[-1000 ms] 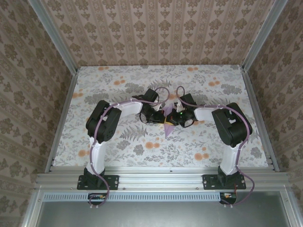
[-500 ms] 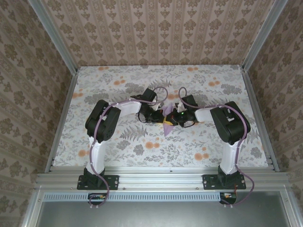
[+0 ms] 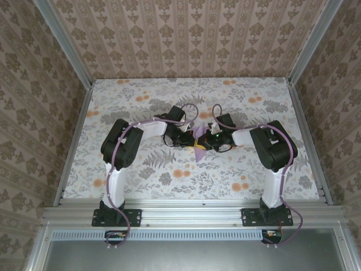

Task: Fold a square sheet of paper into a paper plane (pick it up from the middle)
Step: Fourth fold the wing at the center of the table.

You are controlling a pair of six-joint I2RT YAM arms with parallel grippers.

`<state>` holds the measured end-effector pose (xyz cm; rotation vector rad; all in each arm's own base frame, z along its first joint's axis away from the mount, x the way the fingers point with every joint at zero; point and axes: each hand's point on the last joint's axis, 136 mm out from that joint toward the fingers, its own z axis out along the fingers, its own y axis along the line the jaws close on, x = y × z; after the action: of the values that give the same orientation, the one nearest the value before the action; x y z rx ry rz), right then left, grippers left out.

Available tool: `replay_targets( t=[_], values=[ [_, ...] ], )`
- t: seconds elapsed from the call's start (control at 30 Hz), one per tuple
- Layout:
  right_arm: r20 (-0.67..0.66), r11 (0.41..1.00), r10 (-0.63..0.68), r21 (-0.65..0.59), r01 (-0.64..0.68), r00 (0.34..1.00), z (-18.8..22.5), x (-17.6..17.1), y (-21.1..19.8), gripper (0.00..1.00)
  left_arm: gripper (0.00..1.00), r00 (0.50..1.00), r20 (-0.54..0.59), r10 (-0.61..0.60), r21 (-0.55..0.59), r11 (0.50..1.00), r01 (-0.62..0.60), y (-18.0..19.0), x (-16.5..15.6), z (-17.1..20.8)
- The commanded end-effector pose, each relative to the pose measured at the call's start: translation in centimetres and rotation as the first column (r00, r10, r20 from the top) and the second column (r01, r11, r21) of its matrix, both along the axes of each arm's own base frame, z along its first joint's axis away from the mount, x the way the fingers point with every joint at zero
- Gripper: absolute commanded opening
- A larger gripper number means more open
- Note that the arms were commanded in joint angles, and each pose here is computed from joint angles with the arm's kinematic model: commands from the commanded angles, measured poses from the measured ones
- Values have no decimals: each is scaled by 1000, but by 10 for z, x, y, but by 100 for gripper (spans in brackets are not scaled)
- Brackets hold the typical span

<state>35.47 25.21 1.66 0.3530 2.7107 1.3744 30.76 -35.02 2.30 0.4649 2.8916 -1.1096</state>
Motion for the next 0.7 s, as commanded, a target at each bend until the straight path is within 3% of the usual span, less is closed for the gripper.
replay_targets(
  t=[0.0,0.33,0.67],
  values=[
    [-95,992,1,-126,-13,995,-55,-27,-9,8,0,999,44,-5,-90,996,9,-12,5,28],
    [-111,988,11,-149,-27,994,-67,-32,-12,13,8,995,95,28,-133,991,-15,-5,21,60],
    [-105,988,19,-154,-35,994,-70,-34,-13,28,16,991,127,32,-112,994,-18,0,34,70]
  ],
)
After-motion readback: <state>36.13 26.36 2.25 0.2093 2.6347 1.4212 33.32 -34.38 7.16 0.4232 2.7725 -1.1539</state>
